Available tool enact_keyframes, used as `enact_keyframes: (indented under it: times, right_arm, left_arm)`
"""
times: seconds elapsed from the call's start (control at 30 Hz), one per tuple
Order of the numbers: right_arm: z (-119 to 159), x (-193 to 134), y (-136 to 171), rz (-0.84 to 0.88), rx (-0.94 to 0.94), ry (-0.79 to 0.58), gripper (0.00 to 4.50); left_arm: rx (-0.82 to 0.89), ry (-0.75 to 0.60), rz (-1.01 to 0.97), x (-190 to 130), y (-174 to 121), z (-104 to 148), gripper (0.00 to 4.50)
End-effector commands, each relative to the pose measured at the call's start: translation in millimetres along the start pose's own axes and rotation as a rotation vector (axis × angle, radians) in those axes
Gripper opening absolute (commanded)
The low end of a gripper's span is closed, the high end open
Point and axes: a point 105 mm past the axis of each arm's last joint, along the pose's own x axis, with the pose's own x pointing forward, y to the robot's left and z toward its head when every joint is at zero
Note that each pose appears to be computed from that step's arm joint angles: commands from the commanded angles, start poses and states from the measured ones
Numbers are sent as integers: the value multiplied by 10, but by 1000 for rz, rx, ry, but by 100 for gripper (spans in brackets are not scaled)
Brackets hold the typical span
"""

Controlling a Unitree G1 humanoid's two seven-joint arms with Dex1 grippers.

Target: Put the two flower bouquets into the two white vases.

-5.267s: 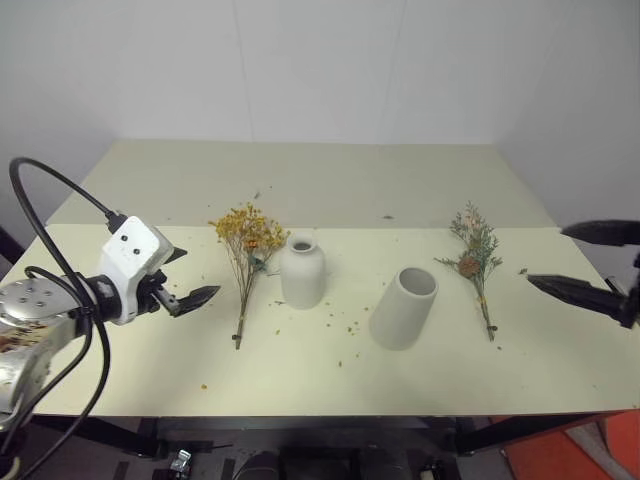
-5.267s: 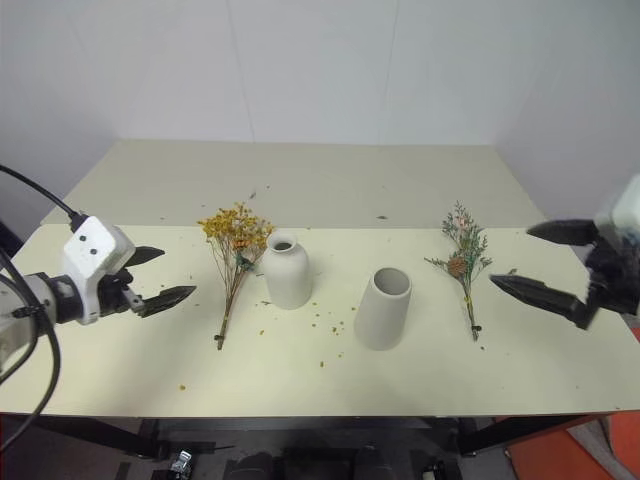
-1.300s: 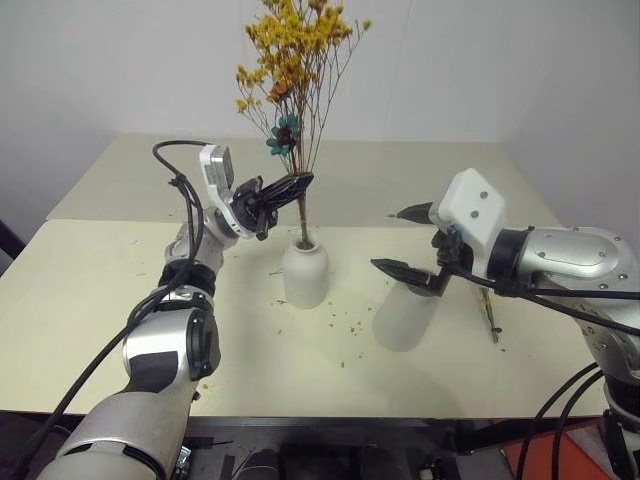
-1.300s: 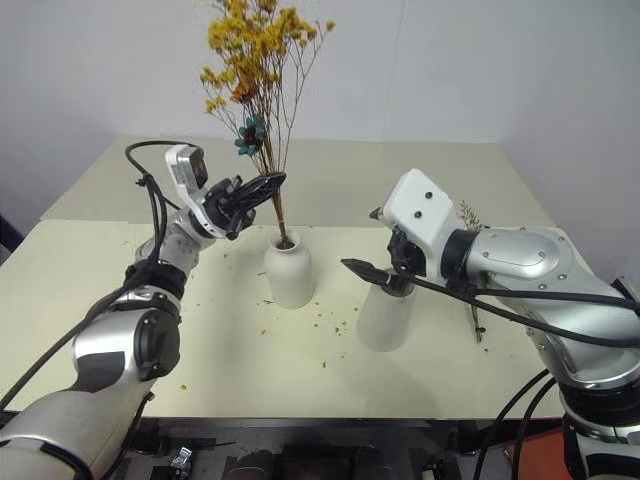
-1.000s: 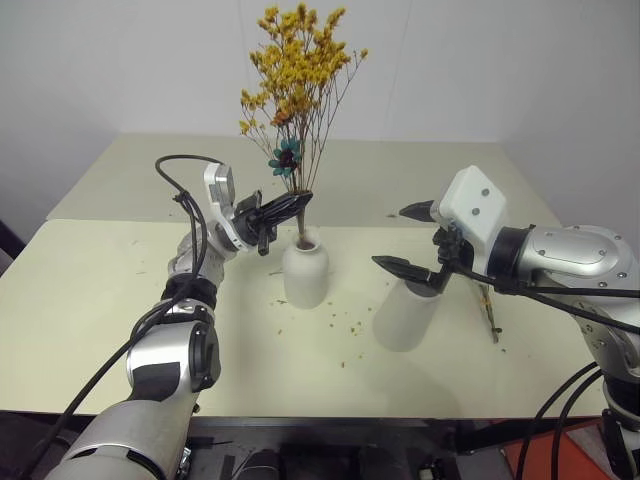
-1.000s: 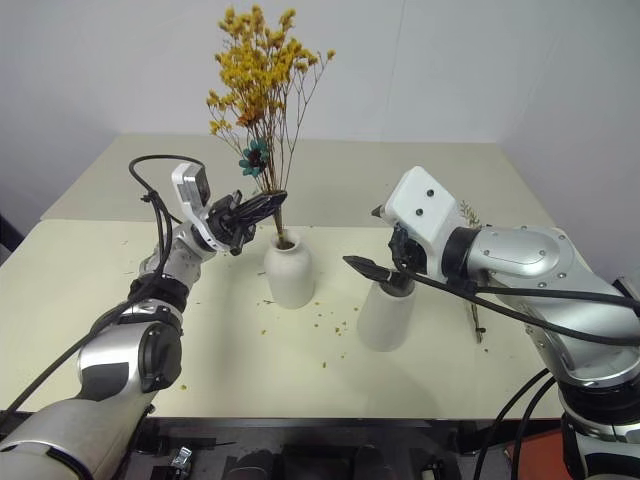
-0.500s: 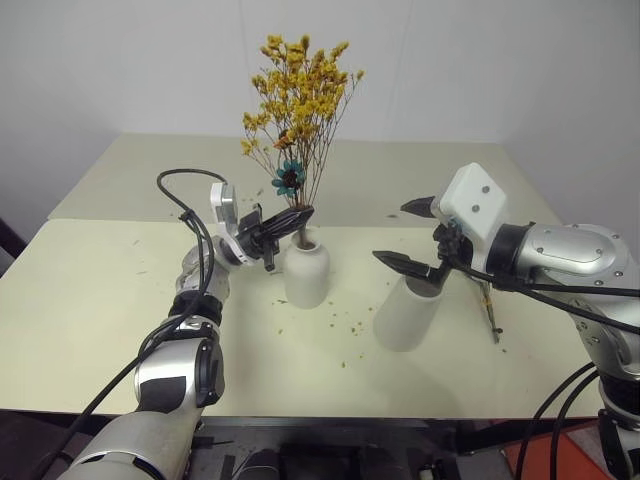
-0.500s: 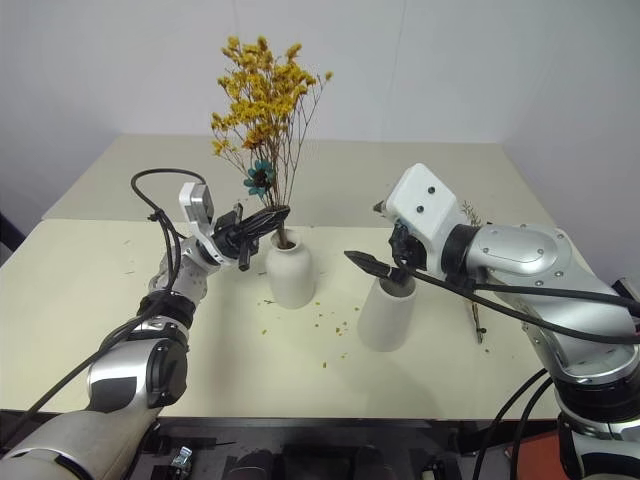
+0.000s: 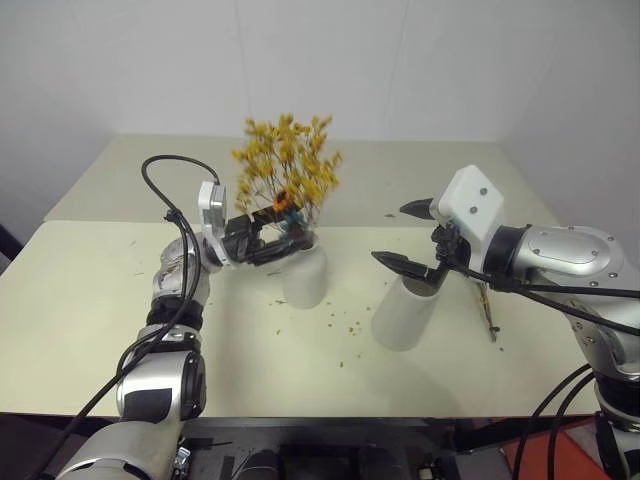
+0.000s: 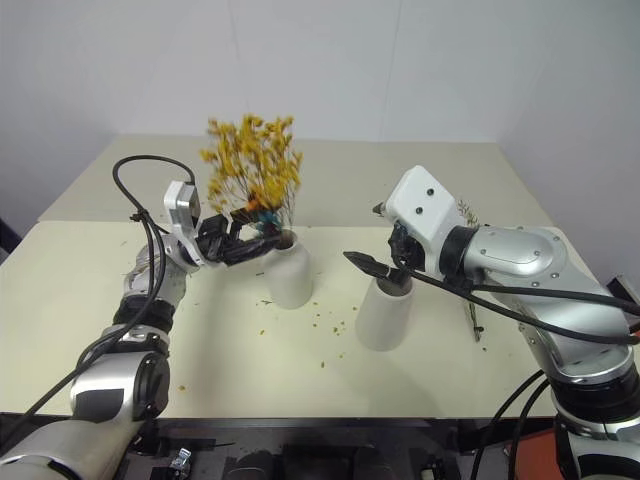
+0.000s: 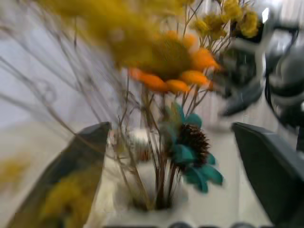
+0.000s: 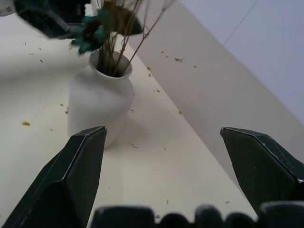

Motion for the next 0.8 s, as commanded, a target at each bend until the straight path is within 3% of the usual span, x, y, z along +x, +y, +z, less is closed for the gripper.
enact_keyframes:
  times: [0.03,0.3,0.47,0.8]
  right_arm:
    - [101,-16,-32,-25,-34,-49,450]
    - [130,6,-41,-25,-33,-63,450]
    - [132,-56,-60,-38,-33,-53,450]
    - [67,-101,-67,-46,-20,-28,450]
  left_arm:
    - [47,62,44,40,84,160,447]
    - [123,100,143,-7,183,266,447]
    - [113,34,55,-96,-4,548,447]
    - [149,128,47,-262,-285,728,447]
